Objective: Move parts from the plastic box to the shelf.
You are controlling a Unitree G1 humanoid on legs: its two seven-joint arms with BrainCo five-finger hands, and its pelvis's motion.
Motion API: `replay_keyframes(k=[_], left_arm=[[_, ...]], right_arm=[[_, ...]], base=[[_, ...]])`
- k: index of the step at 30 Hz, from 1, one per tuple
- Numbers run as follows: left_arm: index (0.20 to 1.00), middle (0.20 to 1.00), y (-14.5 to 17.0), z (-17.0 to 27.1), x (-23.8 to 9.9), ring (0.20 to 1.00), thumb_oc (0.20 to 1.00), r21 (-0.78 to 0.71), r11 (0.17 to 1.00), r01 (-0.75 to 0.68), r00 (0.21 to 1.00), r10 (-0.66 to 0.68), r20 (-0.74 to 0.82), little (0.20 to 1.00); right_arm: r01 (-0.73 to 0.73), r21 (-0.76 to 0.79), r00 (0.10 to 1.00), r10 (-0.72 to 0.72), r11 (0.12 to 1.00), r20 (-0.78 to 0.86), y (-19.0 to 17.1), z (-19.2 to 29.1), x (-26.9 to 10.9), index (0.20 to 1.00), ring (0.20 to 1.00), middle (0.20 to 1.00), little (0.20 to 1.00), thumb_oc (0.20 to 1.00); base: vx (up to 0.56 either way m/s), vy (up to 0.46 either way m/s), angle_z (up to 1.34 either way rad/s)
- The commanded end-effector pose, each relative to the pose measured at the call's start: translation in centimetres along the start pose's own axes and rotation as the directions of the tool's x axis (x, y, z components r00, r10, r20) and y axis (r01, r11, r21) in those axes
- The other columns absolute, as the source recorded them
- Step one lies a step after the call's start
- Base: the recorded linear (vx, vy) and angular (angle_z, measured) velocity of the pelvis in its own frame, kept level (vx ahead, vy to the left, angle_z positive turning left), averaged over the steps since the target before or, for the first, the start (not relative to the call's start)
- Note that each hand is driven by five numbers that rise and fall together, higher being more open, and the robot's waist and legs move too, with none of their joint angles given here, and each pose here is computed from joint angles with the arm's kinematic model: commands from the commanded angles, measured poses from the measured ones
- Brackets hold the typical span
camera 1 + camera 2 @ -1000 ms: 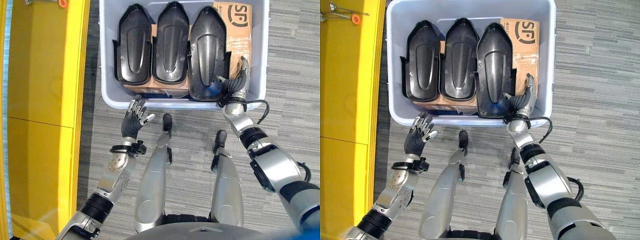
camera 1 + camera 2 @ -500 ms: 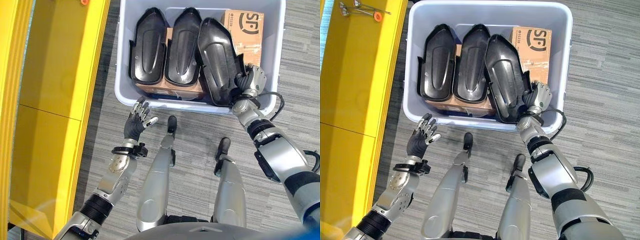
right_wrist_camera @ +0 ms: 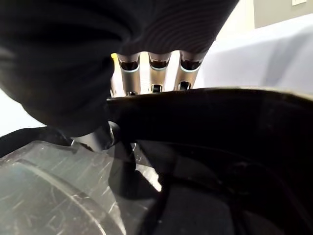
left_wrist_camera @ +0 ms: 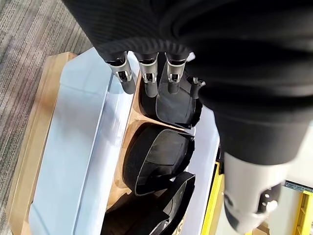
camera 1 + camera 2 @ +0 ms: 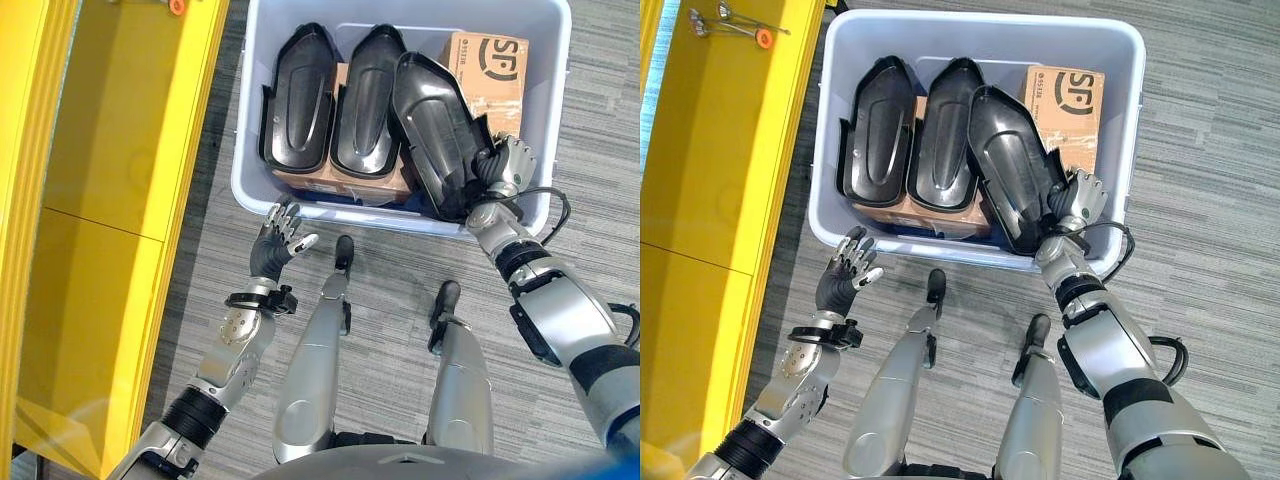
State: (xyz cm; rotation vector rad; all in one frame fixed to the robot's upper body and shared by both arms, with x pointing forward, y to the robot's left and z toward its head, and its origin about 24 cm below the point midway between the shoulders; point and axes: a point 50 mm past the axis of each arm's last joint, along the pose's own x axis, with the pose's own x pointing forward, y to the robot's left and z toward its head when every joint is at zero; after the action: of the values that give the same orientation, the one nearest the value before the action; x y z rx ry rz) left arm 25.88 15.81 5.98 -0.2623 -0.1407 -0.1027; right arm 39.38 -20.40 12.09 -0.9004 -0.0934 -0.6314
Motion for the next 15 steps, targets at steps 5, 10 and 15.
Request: replay_keyframes(k=[5, 10, 15], left_arm=[[1.000, 1.000, 1.0, 2.7, 0.5, 1.000, 1.000, -0.006, 0.998, -0.066, 0.988, 0.066, 0.140, 1.000], [1.000, 1.000, 1.7, 2.7, 0.1, 1.000, 1.000, -0.006, 0.996, -0.094, 0.987, 0.094, 0.134, 1.000], [1.000, 1.000, 2.2, 2.4, -0.3, 1.000, 1.000, -0.008, 0.995, -0.098, 0.989, 0.099, 0.107, 1.000]], right_arm=[[-0.092, 0.456, 0.995, 0.059, 0.885, 0.086, 1.4, 1.9, -4.5, 0.200, 0.200, 0.200, 0.200, 0.200], [-0.005, 0.643, 0.995, -0.058, 0.766, 0.076, -2.1, 1.7, -4.1, 0.200, 0.200, 0.200, 0.200, 0.200], [-0.005, 0.740, 0.991, -0.095, 0.672, 0.093, -3.8, 1.8, -4.4, 0.200, 0.200, 0.200, 0.200, 0.200]], base=[[-0.02, -0.011, -0.02], [-0.01, -0.047, -0.04], [0.01, -0.021, 0.00]])
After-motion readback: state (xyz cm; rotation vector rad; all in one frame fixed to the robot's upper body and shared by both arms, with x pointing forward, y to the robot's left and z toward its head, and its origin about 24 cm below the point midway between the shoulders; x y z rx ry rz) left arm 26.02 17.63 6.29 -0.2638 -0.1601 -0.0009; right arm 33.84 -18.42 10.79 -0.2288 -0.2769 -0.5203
